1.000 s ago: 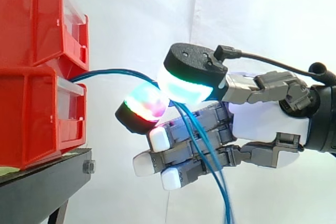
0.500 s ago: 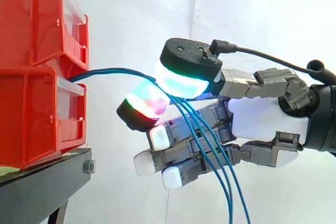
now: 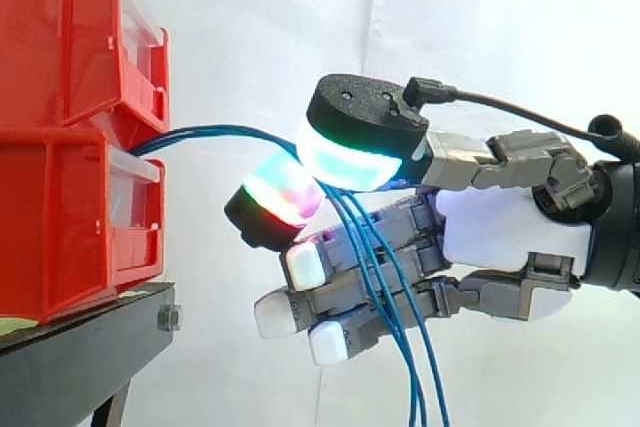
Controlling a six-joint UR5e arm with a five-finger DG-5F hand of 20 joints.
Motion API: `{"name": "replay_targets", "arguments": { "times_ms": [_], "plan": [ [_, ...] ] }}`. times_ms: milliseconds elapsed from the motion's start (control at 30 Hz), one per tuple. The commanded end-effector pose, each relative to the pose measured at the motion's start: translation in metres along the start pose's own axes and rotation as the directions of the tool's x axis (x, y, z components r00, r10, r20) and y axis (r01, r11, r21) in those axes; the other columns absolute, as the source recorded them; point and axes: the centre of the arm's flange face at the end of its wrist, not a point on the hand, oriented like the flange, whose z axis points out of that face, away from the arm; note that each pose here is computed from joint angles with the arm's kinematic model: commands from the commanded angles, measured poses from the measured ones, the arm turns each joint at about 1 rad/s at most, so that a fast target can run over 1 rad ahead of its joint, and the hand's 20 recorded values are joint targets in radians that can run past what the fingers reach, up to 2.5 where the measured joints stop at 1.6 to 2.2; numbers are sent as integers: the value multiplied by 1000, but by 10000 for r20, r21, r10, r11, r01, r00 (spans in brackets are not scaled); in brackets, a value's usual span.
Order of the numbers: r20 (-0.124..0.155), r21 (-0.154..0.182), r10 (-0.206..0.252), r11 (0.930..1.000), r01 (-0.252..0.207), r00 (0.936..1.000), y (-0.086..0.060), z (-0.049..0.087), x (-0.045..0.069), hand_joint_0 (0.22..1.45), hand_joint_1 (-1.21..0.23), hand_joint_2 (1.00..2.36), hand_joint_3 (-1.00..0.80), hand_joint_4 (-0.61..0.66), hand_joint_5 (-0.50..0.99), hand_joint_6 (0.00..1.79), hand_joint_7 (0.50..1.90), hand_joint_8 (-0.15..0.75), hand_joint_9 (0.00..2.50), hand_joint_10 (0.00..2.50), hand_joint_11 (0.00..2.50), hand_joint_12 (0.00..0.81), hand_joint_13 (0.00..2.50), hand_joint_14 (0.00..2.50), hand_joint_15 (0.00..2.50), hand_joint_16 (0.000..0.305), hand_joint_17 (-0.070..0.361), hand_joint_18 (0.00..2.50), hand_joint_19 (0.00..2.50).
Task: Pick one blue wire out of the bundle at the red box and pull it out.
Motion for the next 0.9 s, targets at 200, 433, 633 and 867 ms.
{"name": "replay_targets", "arguments": {
  "times_ms": [200,433,633,867],
  "plan": [
    [-69,-5,40,10000,-40,10000,0,-1,3,682,-720,1012,-255,81,-218,944,1416,387,783,14,583,465,768,12,372,59,132,808,460],
    [-66,-18,184,9998,-184,9998,1,0,3,713,-720,1012,-206,240,-239,931,1405,392,746,13,586,469,761,12,370,59,133,799,462],
    [-55,-2,175,9998,-175,9998,0,0,1,741,-746,1011,-235,274,-243,911,1409,397,740,13,591,465,761,14,369,59,132,795,454],
    [-36,-14,207,9998,-207,9998,0,0,-1,798,-801,1004,-90,271,-235,898,1245,393,736,13,595,460,758,12,382,58,131,753,482]
  ]
}}
